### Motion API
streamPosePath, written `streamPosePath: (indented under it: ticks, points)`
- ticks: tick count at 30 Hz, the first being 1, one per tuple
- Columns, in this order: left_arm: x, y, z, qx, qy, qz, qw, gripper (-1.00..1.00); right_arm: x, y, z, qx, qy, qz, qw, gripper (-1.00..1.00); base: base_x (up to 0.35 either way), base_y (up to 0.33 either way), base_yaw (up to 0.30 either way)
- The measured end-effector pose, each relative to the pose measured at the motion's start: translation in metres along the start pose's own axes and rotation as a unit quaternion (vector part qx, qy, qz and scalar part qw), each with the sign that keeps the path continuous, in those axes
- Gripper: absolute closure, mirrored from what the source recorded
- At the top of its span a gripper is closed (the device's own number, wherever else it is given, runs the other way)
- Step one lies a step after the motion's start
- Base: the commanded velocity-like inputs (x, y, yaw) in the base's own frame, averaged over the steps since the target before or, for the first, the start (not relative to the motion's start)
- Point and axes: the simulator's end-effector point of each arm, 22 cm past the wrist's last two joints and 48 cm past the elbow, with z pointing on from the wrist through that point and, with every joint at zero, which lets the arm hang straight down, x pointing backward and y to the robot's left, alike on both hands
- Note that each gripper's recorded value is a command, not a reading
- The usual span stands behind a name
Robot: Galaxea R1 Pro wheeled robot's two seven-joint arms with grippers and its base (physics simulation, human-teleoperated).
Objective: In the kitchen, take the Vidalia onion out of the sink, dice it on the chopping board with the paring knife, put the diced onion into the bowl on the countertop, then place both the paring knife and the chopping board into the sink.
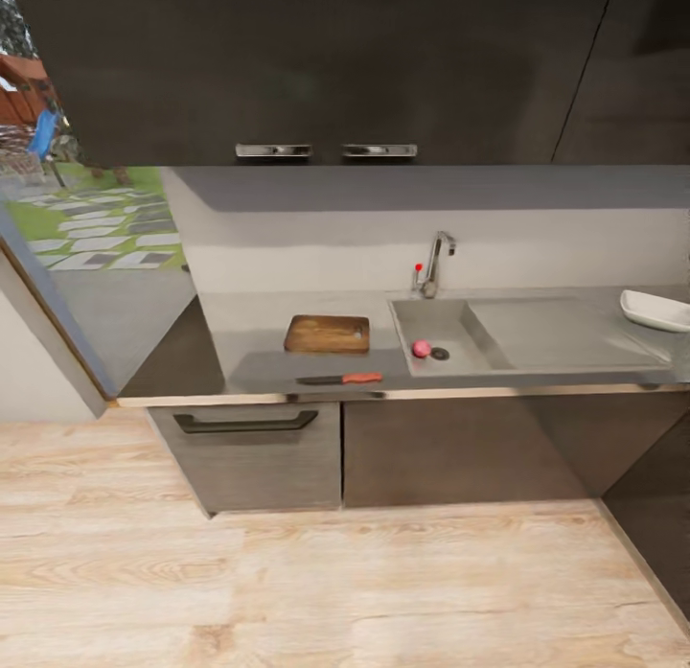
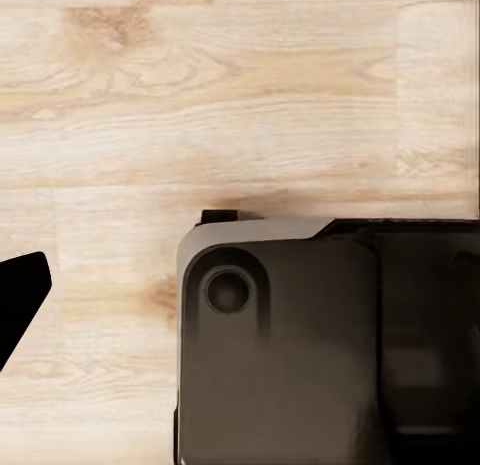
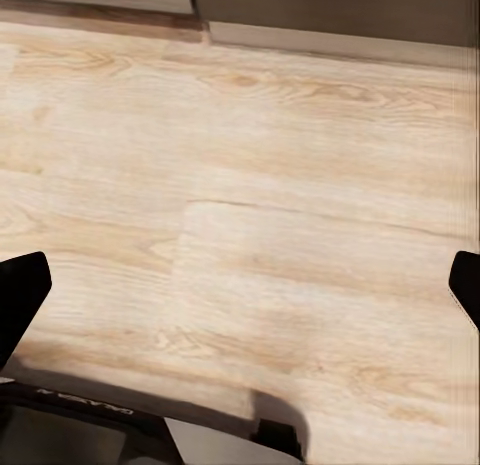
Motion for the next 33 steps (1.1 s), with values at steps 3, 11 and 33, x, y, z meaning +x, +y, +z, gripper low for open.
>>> streamPosePath:
  ticks: [3,11,33]
  points:
    - [0.0001,0.0000,0.0000,0.000,0.000,0.000,1.0000,-1.00,0.0004,0.0001,-0.0001,0.000,0.000,0.000,1.0000,-1.00,0.074,-0.304,-0.030]
    - [-0.0006,-0.0001,-0.0001,0.000,-0.001,0.000,1.0000,-1.00,0.0005,0.0004,-0.0003,0.000,0.000,0.000,1.0000,-1.00,0.078,-0.289,-0.068]
    - [-0.0006,0.0002,-0.0001,0.000,-0.001,-0.001,1.0000,-1.00,0.0015,0.0016,-0.0005,-0.001,0.001,0.001,1.0000,-1.00,0.080,-0.264,-0.002]
